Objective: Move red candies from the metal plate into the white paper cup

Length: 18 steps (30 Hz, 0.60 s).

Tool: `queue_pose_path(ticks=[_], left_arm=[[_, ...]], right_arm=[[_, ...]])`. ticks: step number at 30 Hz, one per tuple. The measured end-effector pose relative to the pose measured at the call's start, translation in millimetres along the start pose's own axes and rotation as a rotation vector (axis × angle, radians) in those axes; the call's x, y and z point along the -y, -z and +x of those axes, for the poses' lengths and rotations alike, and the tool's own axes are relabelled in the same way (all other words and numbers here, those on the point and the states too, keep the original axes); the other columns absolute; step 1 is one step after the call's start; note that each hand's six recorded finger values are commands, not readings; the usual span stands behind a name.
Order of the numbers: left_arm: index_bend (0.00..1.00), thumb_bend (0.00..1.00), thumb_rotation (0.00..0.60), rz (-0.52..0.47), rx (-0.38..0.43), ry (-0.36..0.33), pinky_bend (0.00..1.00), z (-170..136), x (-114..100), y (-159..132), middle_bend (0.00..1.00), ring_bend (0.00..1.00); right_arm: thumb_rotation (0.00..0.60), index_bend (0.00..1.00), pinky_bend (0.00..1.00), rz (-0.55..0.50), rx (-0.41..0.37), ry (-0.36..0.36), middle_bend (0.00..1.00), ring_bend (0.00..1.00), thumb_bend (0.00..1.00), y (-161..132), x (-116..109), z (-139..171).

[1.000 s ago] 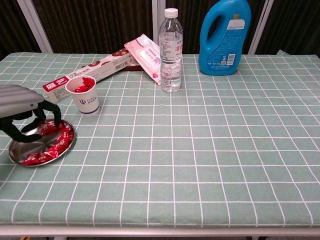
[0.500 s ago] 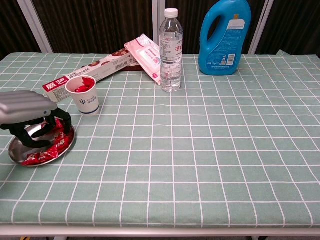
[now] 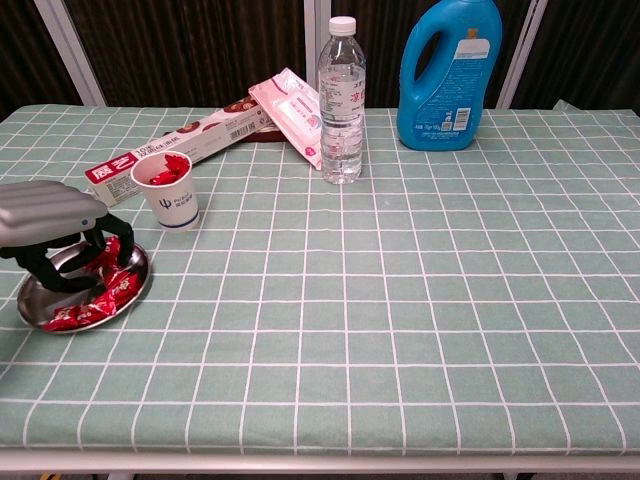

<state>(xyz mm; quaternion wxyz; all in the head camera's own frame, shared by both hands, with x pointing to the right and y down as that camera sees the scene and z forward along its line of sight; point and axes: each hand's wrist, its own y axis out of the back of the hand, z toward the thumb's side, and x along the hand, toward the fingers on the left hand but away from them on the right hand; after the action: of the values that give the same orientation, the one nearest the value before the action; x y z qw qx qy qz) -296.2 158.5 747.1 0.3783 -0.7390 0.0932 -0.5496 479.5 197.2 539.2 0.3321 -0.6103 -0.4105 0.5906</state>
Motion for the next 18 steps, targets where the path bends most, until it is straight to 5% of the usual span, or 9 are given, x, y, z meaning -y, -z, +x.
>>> queue_pose_path(ticks=[18], left_arm=[[0.59, 0.38, 0.6, -0.042, -0.016, -0.035, 1.0, 8.8, 6.4, 5.2, 0.84, 0.99]], right_arm=[[0.6, 0.02, 0.43, 0.001, 0.002, 0.0, 0.14, 0.09, 0.09, 0.0, -0.4, -0.5]])
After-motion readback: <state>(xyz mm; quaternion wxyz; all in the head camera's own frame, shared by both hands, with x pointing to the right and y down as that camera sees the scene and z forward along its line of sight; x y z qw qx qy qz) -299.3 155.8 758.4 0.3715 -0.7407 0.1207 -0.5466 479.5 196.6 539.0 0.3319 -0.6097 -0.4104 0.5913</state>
